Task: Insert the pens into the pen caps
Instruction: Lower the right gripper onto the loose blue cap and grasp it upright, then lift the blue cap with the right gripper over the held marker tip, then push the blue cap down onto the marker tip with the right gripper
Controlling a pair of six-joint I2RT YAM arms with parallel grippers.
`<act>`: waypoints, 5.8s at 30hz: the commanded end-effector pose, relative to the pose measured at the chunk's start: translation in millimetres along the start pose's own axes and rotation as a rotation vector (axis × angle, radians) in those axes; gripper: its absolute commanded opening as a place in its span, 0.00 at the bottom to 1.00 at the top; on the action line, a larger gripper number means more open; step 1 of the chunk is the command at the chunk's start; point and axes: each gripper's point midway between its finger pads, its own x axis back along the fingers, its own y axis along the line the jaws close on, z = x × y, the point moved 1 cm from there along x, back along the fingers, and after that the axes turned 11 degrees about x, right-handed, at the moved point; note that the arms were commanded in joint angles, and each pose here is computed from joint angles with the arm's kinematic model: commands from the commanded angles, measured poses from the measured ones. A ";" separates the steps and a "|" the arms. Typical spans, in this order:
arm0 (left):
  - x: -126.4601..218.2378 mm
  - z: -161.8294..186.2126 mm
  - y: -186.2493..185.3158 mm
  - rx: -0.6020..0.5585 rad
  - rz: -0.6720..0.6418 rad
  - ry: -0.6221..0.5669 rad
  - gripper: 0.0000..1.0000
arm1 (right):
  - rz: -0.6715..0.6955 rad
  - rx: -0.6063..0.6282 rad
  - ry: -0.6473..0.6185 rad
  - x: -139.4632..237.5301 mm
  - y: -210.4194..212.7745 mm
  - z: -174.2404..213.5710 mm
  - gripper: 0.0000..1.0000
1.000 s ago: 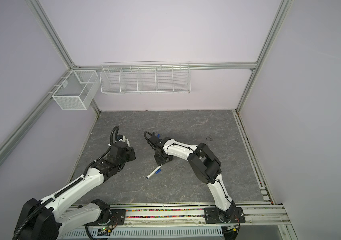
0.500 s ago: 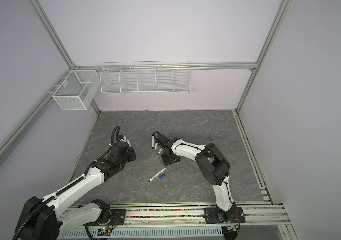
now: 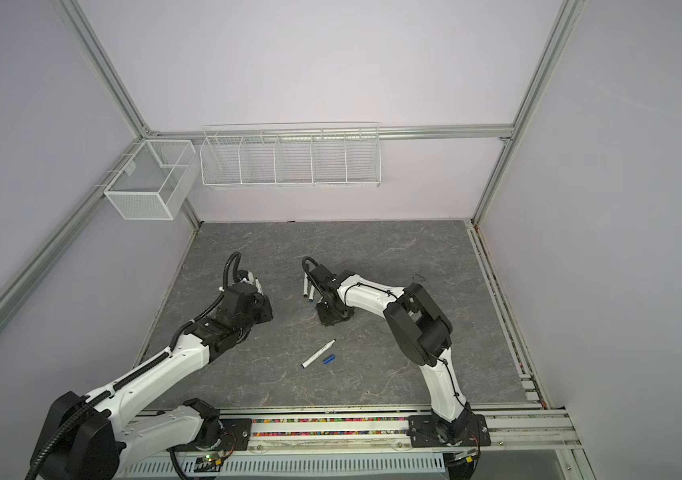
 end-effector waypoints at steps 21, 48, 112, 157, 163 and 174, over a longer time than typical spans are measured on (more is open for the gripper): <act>-7.7 4.7 -11.8 -0.020 0.062 0.035 0.00 | -0.148 0.364 -0.001 65.6 43.1 112.4 0.08; 22.5 71.9 -130.1 -0.319 0.607 0.255 0.00 | -0.339 -0.041 -0.794 209.2 7.1 -33.7 0.08; 64.9 38.2 -184.7 -0.300 0.842 0.124 0.00 | -0.766 0.140 -0.569 203.3 55.0 30.1 0.09; 48.5 44.0 -188.2 -0.482 0.780 0.147 0.00 | -1.002 0.211 -0.226 178.8 77.4 118.4 0.08; 55.9 31.5 -199.5 -0.427 0.829 0.099 0.00 | -0.940 0.241 -0.145 158.0 83.3 126.0 0.07; 59.6 4.2 -215.6 -0.319 0.920 0.065 0.00 | -0.921 0.178 -0.097 125.2 77.9 131.4 0.06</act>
